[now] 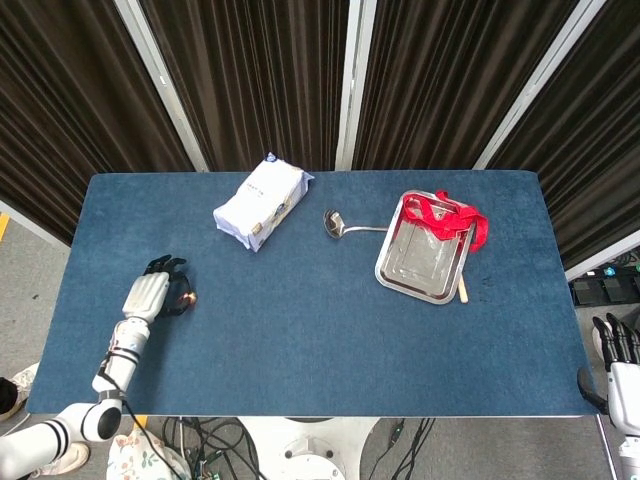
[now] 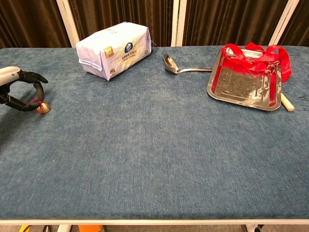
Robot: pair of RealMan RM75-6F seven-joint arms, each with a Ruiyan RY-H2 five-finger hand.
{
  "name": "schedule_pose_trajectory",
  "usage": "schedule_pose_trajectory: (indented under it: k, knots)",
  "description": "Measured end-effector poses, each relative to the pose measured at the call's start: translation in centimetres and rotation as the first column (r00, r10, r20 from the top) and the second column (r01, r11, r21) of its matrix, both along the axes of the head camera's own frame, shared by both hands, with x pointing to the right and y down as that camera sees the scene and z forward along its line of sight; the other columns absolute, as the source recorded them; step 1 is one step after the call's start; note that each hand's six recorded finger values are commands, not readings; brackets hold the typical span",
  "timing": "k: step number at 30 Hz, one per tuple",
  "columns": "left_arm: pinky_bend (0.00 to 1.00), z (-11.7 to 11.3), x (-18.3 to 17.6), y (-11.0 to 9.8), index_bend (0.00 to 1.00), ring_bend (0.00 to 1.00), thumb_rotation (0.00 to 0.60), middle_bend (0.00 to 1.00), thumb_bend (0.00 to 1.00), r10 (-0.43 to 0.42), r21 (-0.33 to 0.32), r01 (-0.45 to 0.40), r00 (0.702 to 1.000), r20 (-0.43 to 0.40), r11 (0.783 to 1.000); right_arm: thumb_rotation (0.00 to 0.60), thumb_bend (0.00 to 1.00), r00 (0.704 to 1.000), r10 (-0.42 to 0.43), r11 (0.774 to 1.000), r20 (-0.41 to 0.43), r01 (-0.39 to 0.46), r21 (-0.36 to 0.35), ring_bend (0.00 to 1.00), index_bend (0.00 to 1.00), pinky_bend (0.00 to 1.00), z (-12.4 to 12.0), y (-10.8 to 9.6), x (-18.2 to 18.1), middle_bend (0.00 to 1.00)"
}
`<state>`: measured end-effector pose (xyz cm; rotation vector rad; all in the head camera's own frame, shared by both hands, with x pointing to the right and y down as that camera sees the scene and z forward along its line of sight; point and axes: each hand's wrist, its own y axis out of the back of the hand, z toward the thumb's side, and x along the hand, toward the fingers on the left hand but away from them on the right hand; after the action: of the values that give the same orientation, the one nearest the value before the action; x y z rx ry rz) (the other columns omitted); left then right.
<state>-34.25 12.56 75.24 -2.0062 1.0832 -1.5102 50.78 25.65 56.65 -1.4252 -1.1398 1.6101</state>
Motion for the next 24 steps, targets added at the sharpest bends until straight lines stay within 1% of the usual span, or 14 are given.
schedule_pose_trajectory:
  k: [11,15,19,22,24]
  knots:
    - [0.00,0.2,0.1,0.0,0.61,0.00,0.600,0.18,0.39,-0.009,-0.005,0.009,1.000,-0.006,1.000,0.600,0.37,1.000,0.005,1.000,-0.001,-0.005,-0.002,0.00,0.00,0.00,0.0,0.1,0.1,0.00]
    - [0.00,-0.1,0.1,-0.1,0.62,0.00,0.600,0.19,0.40,-0.010,0.002,0.010,1.000,-0.010,1.000,0.600,0.37,1.000,0.005,1.000,-0.001,-0.005,-0.001,0.00,0.00,0.00,0.0,0.0,0.2,0.00]
    - [0.00,-1.0,0.4,-0.3,0.64,0.00,0.600,0.20,0.40,-0.014,0.026,0.015,0.999,-0.031,1.000,0.600,0.37,1.000,0.004,1.000,0.002,-0.004,0.000,0.00,0.00,0.00,0.1,0.0,0.2,0.00]
    - [0.00,-2.1,0.6,-0.5,0.65,0.00,0.600,0.20,0.41,-0.025,0.043,0.028,0.998,-0.064,0.999,0.600,0.37,1.000,0.001,1.000,0.005,-0.001,0.000,0.00,0.00,0.00,0.1,-0.1,0.1,0.00]
    - [0.00,-3.3,0.5,-0.8,0.65,0.00,0.600,0.21,0.41,-0.033,0.067,0.039,0.996,-0.081,0.997,0.600,0.37,1.000,-0.001,1.000,0.005,0.001,0.003,0.00,0.00,0.00,0.1,-0.1,0.0,0.00]
